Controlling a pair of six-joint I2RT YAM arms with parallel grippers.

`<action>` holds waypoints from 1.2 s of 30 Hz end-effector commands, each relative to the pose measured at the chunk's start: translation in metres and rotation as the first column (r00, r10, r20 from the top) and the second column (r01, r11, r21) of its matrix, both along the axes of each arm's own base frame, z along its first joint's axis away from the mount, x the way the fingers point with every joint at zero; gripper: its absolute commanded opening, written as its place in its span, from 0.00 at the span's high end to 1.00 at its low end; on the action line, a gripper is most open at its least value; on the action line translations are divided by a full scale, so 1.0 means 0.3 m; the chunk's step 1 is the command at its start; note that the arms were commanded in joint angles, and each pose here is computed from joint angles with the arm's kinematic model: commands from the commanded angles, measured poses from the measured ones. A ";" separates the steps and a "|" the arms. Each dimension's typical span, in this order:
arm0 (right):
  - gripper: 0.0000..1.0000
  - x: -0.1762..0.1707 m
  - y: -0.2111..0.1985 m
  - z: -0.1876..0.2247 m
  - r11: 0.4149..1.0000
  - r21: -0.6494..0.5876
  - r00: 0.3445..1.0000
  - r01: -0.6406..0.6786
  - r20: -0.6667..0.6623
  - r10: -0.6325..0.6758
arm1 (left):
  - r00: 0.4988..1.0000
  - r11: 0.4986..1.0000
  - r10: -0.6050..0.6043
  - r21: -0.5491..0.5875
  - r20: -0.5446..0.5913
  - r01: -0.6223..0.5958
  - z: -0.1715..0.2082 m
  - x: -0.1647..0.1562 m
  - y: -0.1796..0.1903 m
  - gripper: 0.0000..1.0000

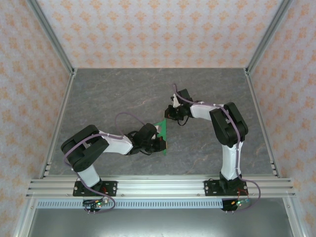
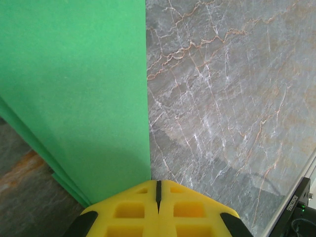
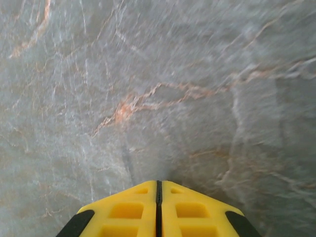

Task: Fold a paper plane with a square sheet of paper (fold left side to right side)
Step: Fold the wing for the fifth time at the center of the table.

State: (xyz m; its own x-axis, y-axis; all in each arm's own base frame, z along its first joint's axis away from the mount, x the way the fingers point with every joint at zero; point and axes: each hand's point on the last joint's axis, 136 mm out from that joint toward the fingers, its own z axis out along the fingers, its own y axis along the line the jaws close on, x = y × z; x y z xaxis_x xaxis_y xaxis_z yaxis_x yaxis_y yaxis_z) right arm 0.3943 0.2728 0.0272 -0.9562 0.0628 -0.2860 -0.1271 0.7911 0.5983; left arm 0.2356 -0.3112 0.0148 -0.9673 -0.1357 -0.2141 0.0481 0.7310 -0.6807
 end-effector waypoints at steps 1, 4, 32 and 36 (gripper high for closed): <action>0.90 0.008 -0.021 0.062 1.000 -0.025 0.999 0.002 0.049 0.000 | 0.991 0.985 0.012 0.171 -0.132 0.010 -0.136 -0.112 0.120 1.00; 0.90 -0.036 -0.033 0.119 1.000 0.002 0.998 0.005 0.069 -0.005 | 0.992 0.986 0.014 0.164 -0.124 0.007 -0.126 -0.106 0.115 1.00; 0.91 -0.353 0.028 -0.113 0.999 -0.040 0.976 -0.009 -0.219 0.000 | 0.999 0.999 -0.054 0.000 0.007 0.054 0.094 -0.074 0.038 0.99; 0.91 -0.357 0.031 -0.122 0.999 -0.051 0.974 -0.012 -0.227 0.000 | 0.999 0.998 -0.050 -0.027 0.009 0.050 0.134 -0.067 0.024 0.97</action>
State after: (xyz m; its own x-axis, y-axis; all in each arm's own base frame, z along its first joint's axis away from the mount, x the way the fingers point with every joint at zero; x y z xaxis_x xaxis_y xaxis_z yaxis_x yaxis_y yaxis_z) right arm 0.2942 0.2983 0.0199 -0.9938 0.0370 -0.1048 -0.0429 0.7427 0.6682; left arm 0.2217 -0.3020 0.0493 -0.9665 -0.1204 -0.2269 0.0758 0.7102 -0.6999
